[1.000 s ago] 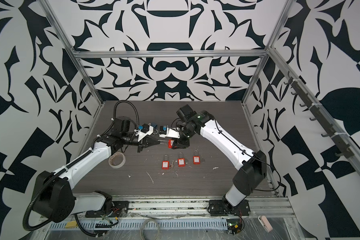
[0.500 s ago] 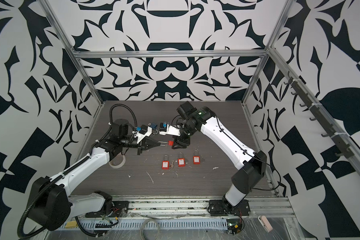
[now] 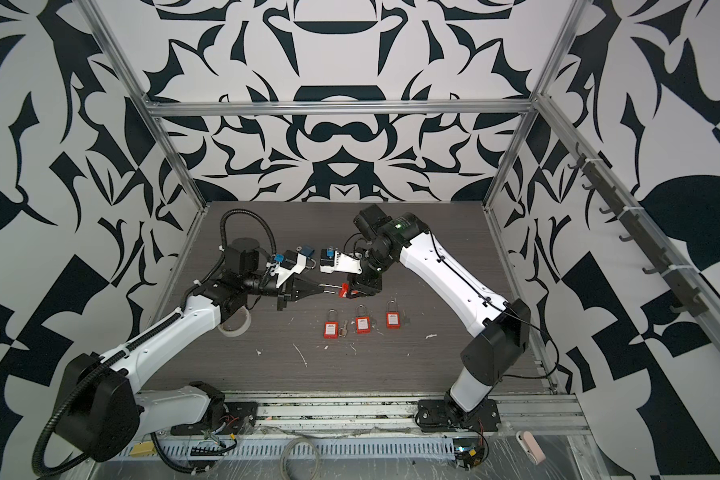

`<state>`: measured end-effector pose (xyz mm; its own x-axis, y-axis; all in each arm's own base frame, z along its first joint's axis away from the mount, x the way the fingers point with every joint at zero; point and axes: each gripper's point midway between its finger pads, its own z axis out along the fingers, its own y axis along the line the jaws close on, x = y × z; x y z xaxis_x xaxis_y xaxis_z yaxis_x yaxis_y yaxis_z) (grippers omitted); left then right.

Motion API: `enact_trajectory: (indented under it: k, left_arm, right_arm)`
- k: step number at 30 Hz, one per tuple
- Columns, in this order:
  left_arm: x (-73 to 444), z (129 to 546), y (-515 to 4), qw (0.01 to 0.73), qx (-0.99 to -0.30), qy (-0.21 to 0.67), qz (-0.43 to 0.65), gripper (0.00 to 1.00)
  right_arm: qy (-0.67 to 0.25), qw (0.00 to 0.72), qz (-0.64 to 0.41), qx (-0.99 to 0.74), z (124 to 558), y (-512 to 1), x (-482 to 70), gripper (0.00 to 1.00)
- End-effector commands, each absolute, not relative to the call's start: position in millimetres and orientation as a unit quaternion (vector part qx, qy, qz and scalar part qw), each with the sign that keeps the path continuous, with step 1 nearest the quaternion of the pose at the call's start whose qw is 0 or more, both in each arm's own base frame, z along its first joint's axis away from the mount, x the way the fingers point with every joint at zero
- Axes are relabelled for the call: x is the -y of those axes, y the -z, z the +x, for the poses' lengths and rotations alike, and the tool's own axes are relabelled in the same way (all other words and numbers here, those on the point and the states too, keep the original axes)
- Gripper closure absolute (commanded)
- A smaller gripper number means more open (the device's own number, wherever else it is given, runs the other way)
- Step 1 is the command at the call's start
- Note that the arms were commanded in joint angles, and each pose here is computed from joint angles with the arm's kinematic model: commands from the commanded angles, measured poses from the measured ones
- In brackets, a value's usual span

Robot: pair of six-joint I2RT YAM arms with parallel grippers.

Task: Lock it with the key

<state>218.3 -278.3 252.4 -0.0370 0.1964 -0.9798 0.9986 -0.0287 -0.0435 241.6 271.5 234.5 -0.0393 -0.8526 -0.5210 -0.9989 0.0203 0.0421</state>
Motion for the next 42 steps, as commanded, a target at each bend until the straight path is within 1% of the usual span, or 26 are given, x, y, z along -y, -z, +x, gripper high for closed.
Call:
enact_trajectory:
  k: [1,4,5,9,14,19,24,28,31,34,36,38,41,42]
  left_arm:
    - [279,208,-265,0.437,-0.521,0.481,0.554,1.00]
    - [279,207,-265,0.435,-0.520,0.483,0.554,1.00]
    - [280,206,-265,0.434,-0.519,0.485,0.554,1.00]
    - [283,204,-263,0.429,-0.520,0.487,0.556,1.00]
    - [292,199,-261,0.427,-0.514,0.488,0.562,1.00]
    - [302,194,-259,0.421,-0.509,0.497,0.563,1.00]
    - [308,189,-258,0.417,-0.505,0.507,0.560,1.00]
    - [310,187,-258,0.415,-0.504,0.515,0.555,1.00]
    - [311,186,-255,0.416,-0.505,0.514,0.555,1.00]
    - [312,186,-253,0.421,-0.504,0.512,0.554,1.00]
    - [312,187,-254,0.427,-0.501,0.509,0.555,1.00]
    - [311,191,-256,0.435,-0.501,0.504,0.554,1.00]
    - [308,198,-262,0.448,-0.498,0.498,0.551,1.00]
    - [306,200,-265,0.450,-0.497,0.498,0.550,1.00]
  right_arm:
    - [-0.209,0.183,-0.676,-0.682,236,-244,-270,0.57]
    - [-0.219,0.189,-0.677,-0.677,234,-249,-272,0.72]
    - [-0.222,0.191,-0.677,-0.675,233,-251,-274,0.75]
    - [-0.230,0.194,-0.679,-0.670,231,-256,-276,0.84]
    - [-0.236,0.199,-0.685,-0.660,227,-261,-284,0.86]
    - [-0.220,0.235,-0.692,-0.646,233,-266,-293,0.88]
    - [-0.223,0.272,-0.695,-0.627,234,-277,-304,0.88]
    - [-0.189,0.308,-0.696,-0.621,246,-278,-305,0.88]
    - [-0.216,0.313,-0.692,-0.613,239,-286,-311,0.88]
    - [-0.248,0.313,-0.684,-0.611,234,-293,-318,0.86]
    - [-0.252,0.312,-0.682,-0.612,233,-294,-318,0.83]
    - [-0.242,0.303,-0.682,-0.620,233,-292,-313,0.74]
    - [-0.217,0.280,-0.684,-0.637,232,-284,-300,0.56]
    - [-0.211,0.278,-0.682,-0.643,232,-285,-297,0.53]
